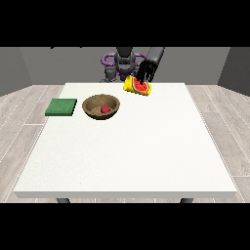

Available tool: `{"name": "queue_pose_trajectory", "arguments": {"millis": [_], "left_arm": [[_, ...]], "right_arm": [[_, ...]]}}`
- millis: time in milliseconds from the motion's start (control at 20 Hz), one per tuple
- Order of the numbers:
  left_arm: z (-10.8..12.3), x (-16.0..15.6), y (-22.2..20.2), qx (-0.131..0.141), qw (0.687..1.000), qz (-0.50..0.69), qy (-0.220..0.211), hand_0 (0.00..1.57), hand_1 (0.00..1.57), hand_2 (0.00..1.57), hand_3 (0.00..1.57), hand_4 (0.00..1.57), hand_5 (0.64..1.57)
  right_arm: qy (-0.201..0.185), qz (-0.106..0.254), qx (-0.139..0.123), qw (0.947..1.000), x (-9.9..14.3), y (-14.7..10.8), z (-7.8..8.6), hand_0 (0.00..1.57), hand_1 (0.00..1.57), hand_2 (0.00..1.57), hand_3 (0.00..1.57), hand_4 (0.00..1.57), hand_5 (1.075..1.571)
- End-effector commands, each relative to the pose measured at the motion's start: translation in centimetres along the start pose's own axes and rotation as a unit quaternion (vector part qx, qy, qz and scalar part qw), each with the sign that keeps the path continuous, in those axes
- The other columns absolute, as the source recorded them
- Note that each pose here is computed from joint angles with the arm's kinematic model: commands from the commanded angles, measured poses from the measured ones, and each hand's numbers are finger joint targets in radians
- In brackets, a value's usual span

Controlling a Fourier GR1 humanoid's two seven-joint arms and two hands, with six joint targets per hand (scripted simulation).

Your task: Pick the cup and pour the ball into the bowl, then pick the bowl and place it on the pad

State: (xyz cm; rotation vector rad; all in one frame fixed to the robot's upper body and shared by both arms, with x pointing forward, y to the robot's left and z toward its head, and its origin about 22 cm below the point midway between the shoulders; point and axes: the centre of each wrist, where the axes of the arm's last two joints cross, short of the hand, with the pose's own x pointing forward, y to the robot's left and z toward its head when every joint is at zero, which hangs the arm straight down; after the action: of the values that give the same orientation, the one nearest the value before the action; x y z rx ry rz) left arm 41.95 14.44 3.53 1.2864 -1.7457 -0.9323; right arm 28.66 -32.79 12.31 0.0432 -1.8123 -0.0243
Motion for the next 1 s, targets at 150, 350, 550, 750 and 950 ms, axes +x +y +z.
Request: {"name": "queue_pose_trajectory", "arguments": {"millis": [150,350,550,750,950], "left_arm": [[4.0,-5.7,0.1,0.089,0.983,0.149,0.058,1.55,1.55,1.57,1.57,1.31,1.549],[4.3,-4.8,0.8,0.116,0.943,0.304,0.068,1.5,1.5,1.57,1.57,1.47,1.461],[2.2,-1.0,2.1,0.106,0.843,0.521,0.086,1.37,1.37,1.57,1.57,0.86,1.564],[1.8,-4.9,4.1,0.145,0.764,0.628,0.024,0.41,0.41,0.0,0.0,0.26,1.569],[1.8,-11.1,6.0,0.157,0.733,0.662,-0.021,0.0,0.0,0.0,0.0,0.0,1.559]], "right_arm": [[-0.076,0.002,0.015,0.997,3.4,1.9,0.1,0.0,0.0,0.0,0.0,0.4,1.566],[-0.069,-0.005,-0.013,0.9975,2.9,1.6,1.0,0.0,0.0,0.0,0.0,0.42,1.565],[-0.059,-0.007,-0.023,0.9979,2.0,1.7,1.0,0.0,0.0,0.0,0.0,0.46,1.566],[-0.072,-0.01,-0.036,0.9967,2.5,2.7,1.2,0.0,0.0,0.0,0.0,0.53,1.564],[-0.112,-0.01,-0.029,0.9932,4.6,5.1,1.2,0.0,0.0,0.0,0.0,0.5,1.566]]}}
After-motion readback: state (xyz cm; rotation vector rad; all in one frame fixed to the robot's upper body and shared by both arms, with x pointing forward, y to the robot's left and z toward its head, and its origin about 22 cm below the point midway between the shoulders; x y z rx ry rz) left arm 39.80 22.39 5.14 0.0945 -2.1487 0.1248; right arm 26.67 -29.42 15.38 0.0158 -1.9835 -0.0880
